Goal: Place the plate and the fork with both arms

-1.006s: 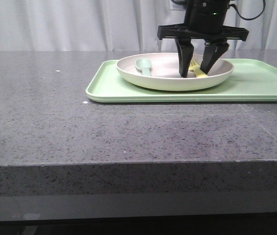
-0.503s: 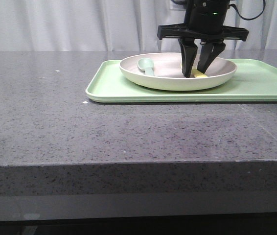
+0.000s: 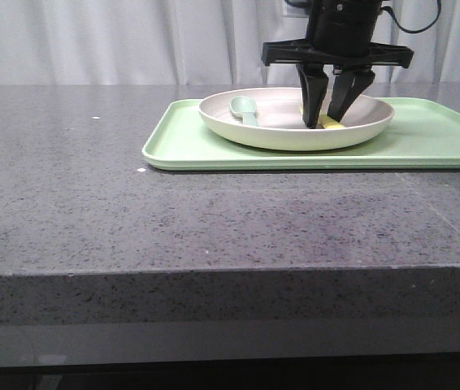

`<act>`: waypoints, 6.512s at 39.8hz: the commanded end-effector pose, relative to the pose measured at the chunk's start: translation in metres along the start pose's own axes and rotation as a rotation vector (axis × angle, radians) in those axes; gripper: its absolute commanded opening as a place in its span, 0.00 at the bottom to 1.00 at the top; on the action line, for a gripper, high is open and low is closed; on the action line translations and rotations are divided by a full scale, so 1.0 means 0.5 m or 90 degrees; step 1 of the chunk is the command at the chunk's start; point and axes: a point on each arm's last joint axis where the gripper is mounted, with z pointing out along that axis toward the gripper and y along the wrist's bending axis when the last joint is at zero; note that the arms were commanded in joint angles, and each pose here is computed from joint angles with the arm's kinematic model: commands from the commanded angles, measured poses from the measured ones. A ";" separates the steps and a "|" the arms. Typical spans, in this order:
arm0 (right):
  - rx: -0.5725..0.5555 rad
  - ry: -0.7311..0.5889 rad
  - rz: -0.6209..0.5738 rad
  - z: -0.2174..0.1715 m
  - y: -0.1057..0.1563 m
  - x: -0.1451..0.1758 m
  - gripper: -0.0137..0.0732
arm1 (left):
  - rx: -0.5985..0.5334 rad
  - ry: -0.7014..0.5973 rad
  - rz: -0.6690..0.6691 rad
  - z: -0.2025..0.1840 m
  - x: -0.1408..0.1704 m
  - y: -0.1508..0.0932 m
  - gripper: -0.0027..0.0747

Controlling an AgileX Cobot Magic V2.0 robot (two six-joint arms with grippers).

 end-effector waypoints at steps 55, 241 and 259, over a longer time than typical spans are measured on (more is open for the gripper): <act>0.020 -0.145 0.021 -0.325 -0.082 0.042 0.12 | 0.014 -0.036 -0.004 -0.010 -0.018 -0.008 0.50; -0.004 -0.375 -0.013 -0.440 -0.163 0.643 0.08 | -0.165 -0.293 0.072 -0.121 0.107 -0.023 0.01; -0.004 -0.374 -0.013 -0.440 -0.163 0.643 0.08 | -0.300 -0.454 -0.005 -0.034 0.284 0.043 0.01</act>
